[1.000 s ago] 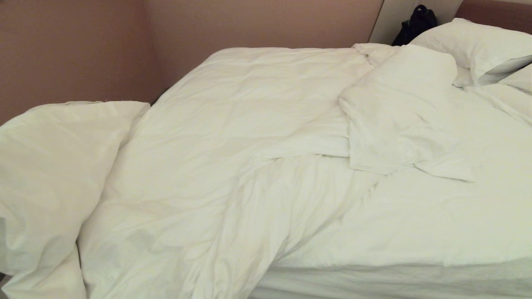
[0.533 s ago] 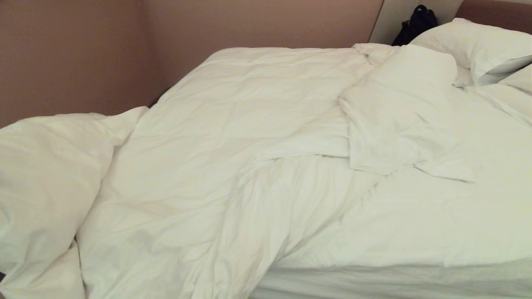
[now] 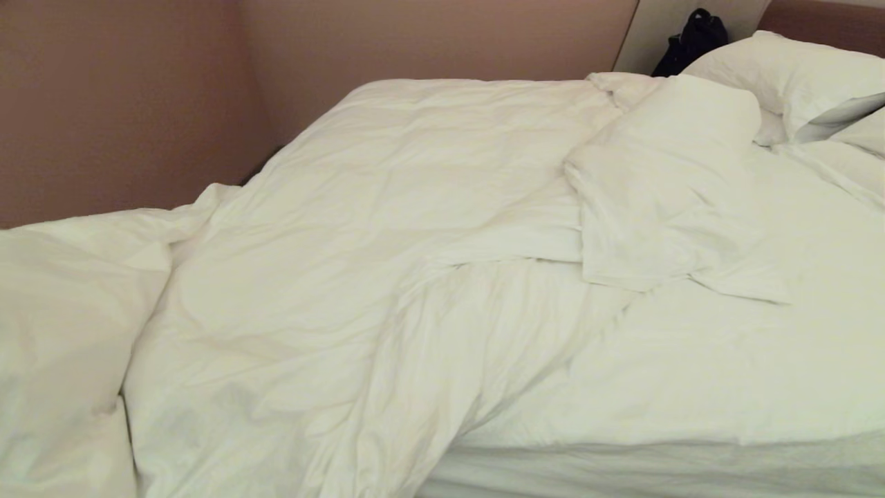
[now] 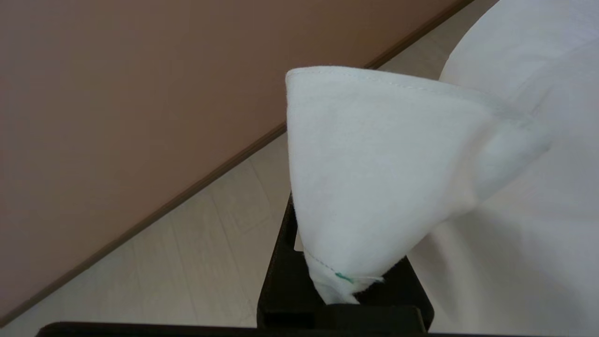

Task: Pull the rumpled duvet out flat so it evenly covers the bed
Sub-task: Flatten the corners of the folded blanket

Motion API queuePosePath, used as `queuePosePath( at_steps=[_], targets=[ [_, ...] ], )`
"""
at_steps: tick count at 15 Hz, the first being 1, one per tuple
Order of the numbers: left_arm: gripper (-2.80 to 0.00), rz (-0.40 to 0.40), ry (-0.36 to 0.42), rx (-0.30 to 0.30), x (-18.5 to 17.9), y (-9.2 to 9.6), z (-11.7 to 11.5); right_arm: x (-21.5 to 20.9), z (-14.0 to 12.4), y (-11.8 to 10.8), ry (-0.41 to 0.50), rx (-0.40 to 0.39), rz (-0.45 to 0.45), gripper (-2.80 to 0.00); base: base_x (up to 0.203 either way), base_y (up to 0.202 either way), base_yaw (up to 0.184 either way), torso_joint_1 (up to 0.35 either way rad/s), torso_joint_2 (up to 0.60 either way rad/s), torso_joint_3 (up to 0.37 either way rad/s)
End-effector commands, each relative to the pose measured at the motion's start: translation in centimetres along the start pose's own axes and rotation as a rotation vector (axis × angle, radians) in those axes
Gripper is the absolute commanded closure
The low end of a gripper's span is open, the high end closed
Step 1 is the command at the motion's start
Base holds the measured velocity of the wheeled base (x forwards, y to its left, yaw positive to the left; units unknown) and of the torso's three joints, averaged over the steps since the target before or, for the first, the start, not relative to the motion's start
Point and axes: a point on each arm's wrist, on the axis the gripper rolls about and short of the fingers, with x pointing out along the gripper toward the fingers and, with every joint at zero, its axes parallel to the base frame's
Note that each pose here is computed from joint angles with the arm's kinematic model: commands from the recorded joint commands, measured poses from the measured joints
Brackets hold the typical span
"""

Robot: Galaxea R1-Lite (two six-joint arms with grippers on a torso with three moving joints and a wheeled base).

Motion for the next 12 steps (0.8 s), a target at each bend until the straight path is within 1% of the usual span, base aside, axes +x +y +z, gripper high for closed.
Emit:
queuePosePath(
  at_steps=[1, 3, 5, 6, 8, 10, 12],
  targets=[
    [0.0, 0.048, 0.028, -0.013, 1.0, 0.9, -0.4, 0.0, 0.0, 0.0, 0.0, -0.001, 0.0, 0.0, 0.0, 0.0, 0.0, 0.0, 0.0, 0.0],
    [0.0, 0.087, 0.044, -0.03, 1.7, 1.9, -0.6, 0.0, 0.0, 0.0, 0.0, -0.001, 0.0, 0.0, 0.0, 0.0, 0.0, 0.0, 0.0, 0.0],
    [0.0, 0.176, 0.075, -0.061, 3.1, 4.1, -0.9, 0.0, 0.0, 0.0, 0.0, -0.001, 0.0, 0.0, 0.0, 0.0, 0.0, 0.0, 0.0, 0.0],
    [0.0, 0.205, 0.094, -0.067, 3.8, 4.8, -1.1, 0.0, 0.0, 0.0, 0.0, -0.001, 0.0, 0.0, 0.0, 0.0, 0.0, 0.0, 0.0, 0.0],
    [0.0, 0.231, 0.127, -0.069, 5.0, 5.2, -1.7, 0.0, 0.0, 0.0, 0.0, -0.001, 0.0, 0.0, 0.0, 0.0, 0.0, 0.0, 0.0, 0.0],
    [0.0, 0.239, 0.166, -0.061, 6.0, 5.2, -2.5, 0.0, 0.0, 0.0, 0.0, -0.001, 0.0, 0.0, 0.0, 0.0, 0.0, 0.0, 0.0, 0.0],
    [0.0, 0.236, 0.185, -0.054, 6.7, 5.0, -2.8, 0.0, 0.0, 0.0, 0.0, -0.001, 0.0, 0.0, 0.0, 0.0, 0.0, 0.0, 0.0, 0.0]
  ],
)
